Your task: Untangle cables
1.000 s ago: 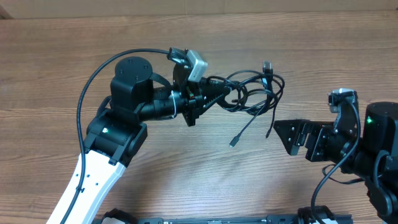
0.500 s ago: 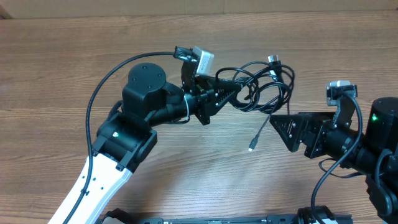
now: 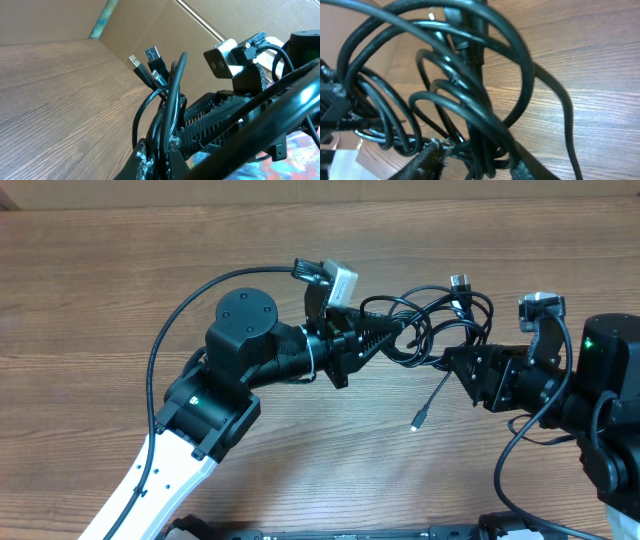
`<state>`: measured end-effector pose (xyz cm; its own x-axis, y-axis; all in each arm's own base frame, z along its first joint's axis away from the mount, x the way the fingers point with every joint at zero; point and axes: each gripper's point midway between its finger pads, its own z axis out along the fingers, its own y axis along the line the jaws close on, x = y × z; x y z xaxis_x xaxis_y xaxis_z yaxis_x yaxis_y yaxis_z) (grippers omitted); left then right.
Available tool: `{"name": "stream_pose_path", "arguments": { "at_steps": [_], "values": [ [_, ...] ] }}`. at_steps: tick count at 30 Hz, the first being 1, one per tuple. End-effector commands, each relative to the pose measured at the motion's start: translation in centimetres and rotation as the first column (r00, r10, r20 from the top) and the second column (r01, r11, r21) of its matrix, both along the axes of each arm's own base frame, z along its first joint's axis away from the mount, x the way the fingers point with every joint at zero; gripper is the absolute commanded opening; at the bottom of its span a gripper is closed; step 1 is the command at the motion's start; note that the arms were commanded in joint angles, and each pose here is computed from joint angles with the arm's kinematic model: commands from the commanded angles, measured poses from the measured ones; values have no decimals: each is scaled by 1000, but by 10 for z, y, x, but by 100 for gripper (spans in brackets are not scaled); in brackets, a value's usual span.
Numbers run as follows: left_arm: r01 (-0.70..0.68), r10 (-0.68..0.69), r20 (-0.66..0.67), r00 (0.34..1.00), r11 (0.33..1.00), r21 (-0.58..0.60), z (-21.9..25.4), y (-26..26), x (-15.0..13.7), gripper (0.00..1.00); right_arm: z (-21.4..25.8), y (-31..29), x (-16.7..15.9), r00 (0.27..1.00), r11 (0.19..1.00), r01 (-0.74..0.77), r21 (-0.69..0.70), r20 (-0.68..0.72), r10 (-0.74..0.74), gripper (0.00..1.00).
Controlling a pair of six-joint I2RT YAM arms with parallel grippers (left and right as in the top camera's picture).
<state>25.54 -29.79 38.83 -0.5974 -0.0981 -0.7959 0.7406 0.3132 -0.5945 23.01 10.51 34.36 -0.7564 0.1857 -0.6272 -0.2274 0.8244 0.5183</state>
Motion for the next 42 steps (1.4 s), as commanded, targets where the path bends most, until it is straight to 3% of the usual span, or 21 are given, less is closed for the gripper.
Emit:
{"name": "stream_pose_path", "arguments": {
  "at_steps": [1,9,16,21,29,34,40,42],
  "values": [
    [21,-19,33,999,999,-37,20,1,-10,4,8,-2,1,999,1000,8,-9,37,-8,36],
    [76,-75,22,997,996,-53,23,-2,-19,4,9,-3,3,999,1000,15,-13,43,-14,27],
    [69,-69,3,998,996,-60,23,-2,-18,4,8,-3,3,999,1000,14,-13,40,-14,4],
    [27,-27,12,1000,997,-73,27,0,-11,4,0,-4,-4,1000,999,-2,-35,4,2,4],
    [-155,151,-56,987,985,-80,24,11,17,4,-19,-5,-25,994,989,-98,-115,-53,92,4],
    [-249,245,-60,968,966,-67,21,20,31,4,-17,12,-42,961,955,-277,-109,-16,277,4],
    [-380,379,-91,921,925,-1,3,35,49,4,-18,17,-48,943,937,-330,-113,-6,332,4],
    [-403,402,-93,911,915,7,2,38,52,4,-14,25,-56,912,908,-406,-105,28,410,4]
  ]
}}
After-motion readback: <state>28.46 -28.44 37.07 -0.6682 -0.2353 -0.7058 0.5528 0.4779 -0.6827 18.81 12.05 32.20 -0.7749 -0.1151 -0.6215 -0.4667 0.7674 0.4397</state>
